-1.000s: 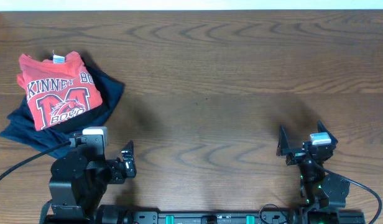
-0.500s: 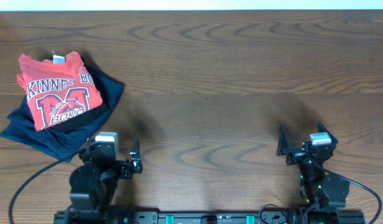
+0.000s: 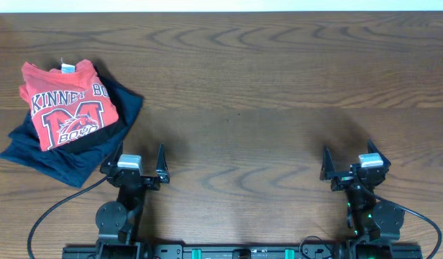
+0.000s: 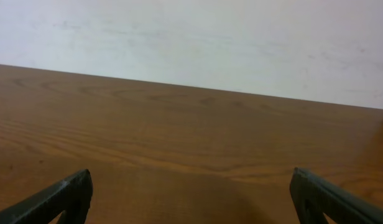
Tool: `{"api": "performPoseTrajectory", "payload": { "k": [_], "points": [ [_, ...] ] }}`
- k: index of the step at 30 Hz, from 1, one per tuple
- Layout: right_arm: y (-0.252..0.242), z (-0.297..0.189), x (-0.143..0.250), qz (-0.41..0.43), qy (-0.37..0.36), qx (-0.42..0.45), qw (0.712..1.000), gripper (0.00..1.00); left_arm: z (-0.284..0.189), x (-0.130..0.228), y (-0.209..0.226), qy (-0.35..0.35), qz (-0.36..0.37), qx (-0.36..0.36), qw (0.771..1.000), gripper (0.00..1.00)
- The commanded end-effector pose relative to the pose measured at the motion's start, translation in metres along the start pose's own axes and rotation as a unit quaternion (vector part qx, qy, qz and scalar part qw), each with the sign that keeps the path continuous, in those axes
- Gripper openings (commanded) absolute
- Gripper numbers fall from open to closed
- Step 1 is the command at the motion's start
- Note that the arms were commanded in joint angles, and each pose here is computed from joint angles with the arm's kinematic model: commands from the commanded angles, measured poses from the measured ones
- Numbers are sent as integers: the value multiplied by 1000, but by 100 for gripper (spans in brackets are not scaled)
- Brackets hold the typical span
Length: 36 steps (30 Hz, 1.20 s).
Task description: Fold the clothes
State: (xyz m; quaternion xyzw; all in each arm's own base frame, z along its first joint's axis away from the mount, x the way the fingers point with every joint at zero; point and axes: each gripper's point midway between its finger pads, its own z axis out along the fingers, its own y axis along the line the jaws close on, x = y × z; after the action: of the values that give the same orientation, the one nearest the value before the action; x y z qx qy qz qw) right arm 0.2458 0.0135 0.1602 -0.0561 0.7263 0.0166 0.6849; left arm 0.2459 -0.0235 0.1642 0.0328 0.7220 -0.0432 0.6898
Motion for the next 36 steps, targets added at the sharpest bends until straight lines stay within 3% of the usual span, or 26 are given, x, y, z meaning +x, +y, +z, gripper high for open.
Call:
{"api": "performPoseTrajectory", "payload": {
  "k": [1,5,36],
  "points": [
    [3,0,0,4,0,-5,1000,99,-1,2,3,2,9,-9,1000,98],
    [3,0,0,4,0,-4,1000,99,-2,26,0,52,7,0,999,98],
    [3,0,0,4,0,-5,1000,99,-2,26,0,52,7,0,999,98]
  ]
}}
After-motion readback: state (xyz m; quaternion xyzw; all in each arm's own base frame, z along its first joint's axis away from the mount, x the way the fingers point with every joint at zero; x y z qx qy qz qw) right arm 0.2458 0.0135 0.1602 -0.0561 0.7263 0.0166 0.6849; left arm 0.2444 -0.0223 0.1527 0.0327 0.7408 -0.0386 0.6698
